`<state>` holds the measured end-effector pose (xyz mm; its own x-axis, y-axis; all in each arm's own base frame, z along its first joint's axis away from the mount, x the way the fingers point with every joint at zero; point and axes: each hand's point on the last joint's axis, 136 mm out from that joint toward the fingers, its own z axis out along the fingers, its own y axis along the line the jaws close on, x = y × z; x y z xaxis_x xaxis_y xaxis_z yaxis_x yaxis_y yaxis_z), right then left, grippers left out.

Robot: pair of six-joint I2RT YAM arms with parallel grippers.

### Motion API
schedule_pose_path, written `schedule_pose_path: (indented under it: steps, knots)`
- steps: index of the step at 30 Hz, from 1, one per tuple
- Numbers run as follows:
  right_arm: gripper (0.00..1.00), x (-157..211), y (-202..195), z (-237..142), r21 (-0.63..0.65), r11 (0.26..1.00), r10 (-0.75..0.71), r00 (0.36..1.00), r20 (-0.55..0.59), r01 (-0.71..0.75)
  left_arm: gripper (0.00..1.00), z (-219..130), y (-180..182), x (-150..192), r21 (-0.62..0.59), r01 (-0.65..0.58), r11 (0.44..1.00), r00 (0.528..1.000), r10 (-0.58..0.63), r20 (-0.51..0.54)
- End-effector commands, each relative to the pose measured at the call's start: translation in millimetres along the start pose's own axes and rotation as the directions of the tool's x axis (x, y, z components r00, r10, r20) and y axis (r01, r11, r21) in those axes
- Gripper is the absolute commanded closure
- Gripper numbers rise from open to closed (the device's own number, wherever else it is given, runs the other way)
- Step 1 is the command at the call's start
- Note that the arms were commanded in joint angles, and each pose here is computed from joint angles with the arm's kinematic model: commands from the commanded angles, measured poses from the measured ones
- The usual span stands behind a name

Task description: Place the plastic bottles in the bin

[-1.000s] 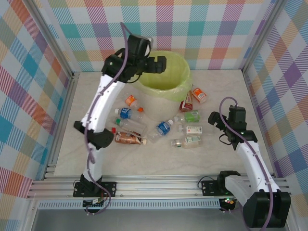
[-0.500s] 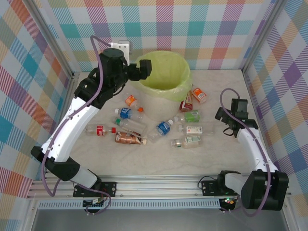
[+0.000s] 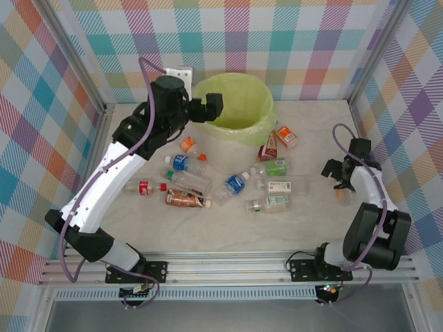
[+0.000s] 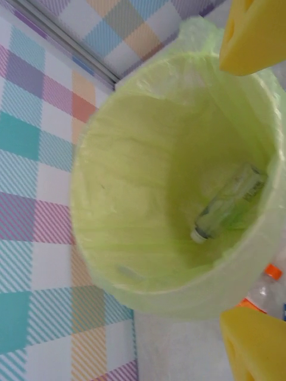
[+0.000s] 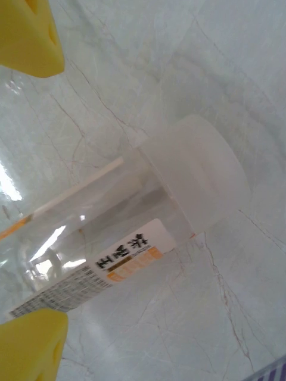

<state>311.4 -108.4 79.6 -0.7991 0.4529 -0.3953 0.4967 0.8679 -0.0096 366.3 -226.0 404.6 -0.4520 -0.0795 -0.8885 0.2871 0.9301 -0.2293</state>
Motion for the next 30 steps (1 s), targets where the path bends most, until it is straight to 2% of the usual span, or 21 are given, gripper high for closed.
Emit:
schedule_pose_path:
  steps: [1,4,8,11,14,16,19,26,30]
  knots:
    - [0.00,-6.3,-12.2,15.1,0.077,0.995,-0.053,0.997,-0.049,0.056,0.00,-17.2,3.3,6.2,0.023,0.058,0.998,0.998,-0.059,0.032]
    - [0.00,-7.5,-16.8,31.8,0.097,0.991,-0.087,0.991,-0.102,0.097,0.00,-26.8,13.1,16.3,0.020,0.096,0.995,0.993,-0.097,0.064]
    - [0.01,-9.5,-2.3,45.9,-0.006,0.993,-0.120,0.985,-0.128,0.120,0.00,-36.7,24.9,25.5,0.005,0.118,0.993,0.989,-0.118,0.089]
    - [0.08,-11.9,6.2,52.6,-0.050,0.990,-0.139,0.980,-0.145,0.133,0.00,-45.2,35.4,27.6,-0.038,0.119,0.992,0.989,-0.115,0.095]
    - [0.16,-14.7,4.4,55.8,-0.036,0.990,-0.140,0.981,-0.138,0.136,0.00,-56.3,44.5,30.9,-0.065,0.128,0.990,0.987,-0.121,0.106]
    - [0.19,-15.7,3.4,54.9,-0.025,0.991,-0.133,0.983,-0.129,0.131,0.00,-65.0,57.6,34.5,-0.107,0.165,0.980,0.979,-0.150,0.135]
    - [0.29,-18.5,5.8,50.7,-0.037,0.993,-0.113,0.989,-0.093,0.110,0.00,-75.4,73.2,41.9,-0.146,0.206,0.968,0.968,-0.179,0.177]
    - [0.37,-16.4,6.7,52.1,-0.030,0.995,-0.102,0.990,-0.099,0.100,0.00,-77.0,88.8,61.5,-0.170,0.240,0.956,0.960,-0.207,0.191]
    - [0.40,-26.3,20.5,36.7,-0.087,0.993,-0.080,0.996,-0.039,0.076,0.00,-80.8,116.5,75.6,-0.271,0.310,0.911,0.939,-0.249,0.237]
